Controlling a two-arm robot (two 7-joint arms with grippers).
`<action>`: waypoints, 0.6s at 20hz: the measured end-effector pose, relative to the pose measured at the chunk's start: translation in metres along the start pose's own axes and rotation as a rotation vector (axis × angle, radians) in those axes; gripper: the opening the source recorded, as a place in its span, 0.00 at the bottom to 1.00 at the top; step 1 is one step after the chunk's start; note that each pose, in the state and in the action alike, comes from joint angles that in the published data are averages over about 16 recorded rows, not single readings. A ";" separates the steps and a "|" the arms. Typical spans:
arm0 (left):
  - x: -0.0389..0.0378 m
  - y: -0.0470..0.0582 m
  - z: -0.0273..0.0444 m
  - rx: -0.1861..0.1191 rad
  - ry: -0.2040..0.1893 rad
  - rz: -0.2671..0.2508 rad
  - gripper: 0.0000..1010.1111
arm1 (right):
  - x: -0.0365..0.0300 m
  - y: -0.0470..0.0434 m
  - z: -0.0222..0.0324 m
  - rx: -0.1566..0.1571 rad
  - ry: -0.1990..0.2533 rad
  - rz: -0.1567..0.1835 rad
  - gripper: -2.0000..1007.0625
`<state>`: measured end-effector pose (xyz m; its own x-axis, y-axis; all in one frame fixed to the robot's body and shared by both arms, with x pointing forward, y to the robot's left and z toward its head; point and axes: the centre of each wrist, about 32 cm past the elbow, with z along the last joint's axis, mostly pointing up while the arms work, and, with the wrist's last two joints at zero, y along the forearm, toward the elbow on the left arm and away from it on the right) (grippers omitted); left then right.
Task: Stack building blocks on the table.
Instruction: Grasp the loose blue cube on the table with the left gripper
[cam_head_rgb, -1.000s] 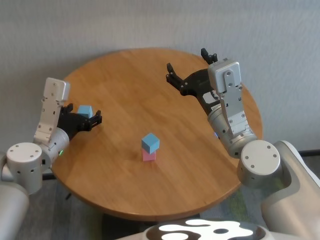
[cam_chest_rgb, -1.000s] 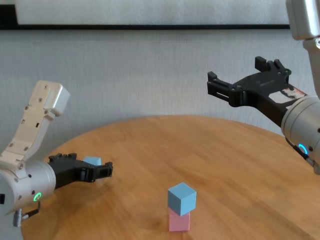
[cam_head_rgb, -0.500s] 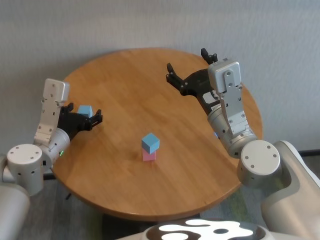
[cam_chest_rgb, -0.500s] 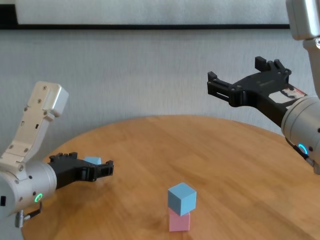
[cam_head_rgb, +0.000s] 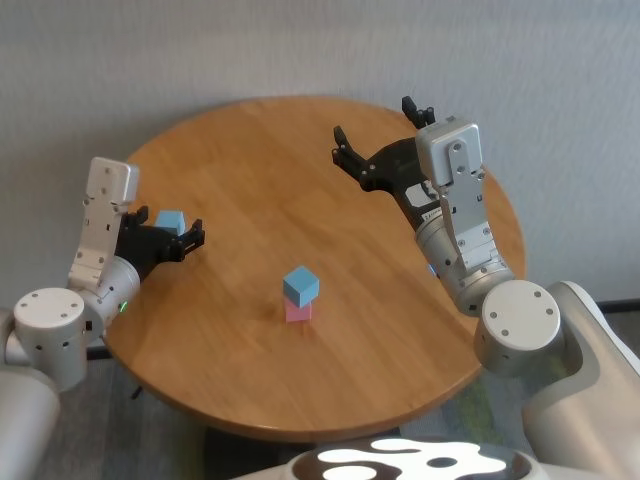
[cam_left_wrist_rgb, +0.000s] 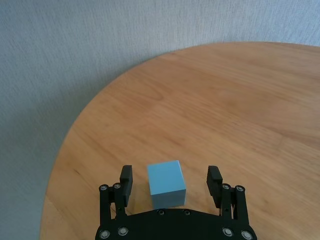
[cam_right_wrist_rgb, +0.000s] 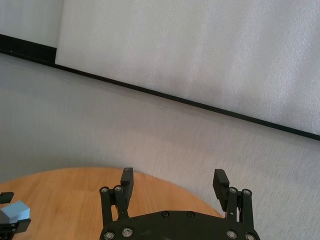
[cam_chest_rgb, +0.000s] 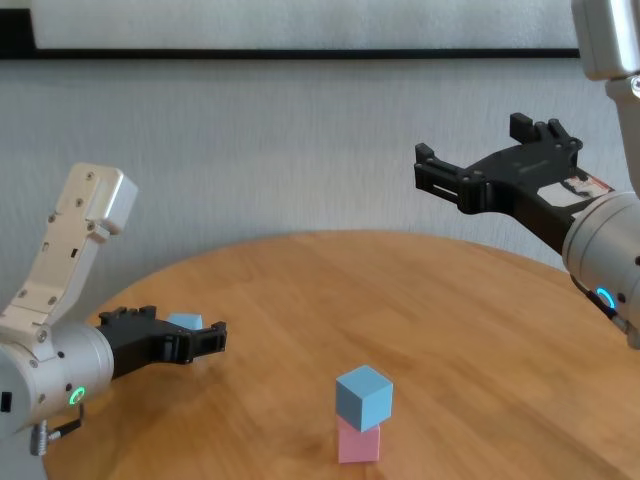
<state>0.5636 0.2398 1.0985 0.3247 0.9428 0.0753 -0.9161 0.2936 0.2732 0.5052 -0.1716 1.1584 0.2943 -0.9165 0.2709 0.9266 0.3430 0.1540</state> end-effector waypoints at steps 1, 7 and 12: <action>0.0000 0.000 0.0000 0.000 0.000 0.000 0.92 | 0.0000 0.0000 0.0000 0.000 0.000 0.000 1.00; 0.0001 0.000 0.0003 0.003 0.000 -0.001 0.78 | 0.0000 0.0000 0.0000 0.000 0.000 0.000 1.00; 0.0002 0.000 0.0006 0.003 0.000 -0.002 0.62 | 0.0000 0.0000 0.0000 0.000 0.000 0.000 1.00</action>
<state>0.5638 0.2398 1.0990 0.3262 0.9424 0.0746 -0.9147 0.2947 0.2764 0.5052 -0.1716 1.1585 0.2943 -0.9165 0.2709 0.9266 0.3430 0.1540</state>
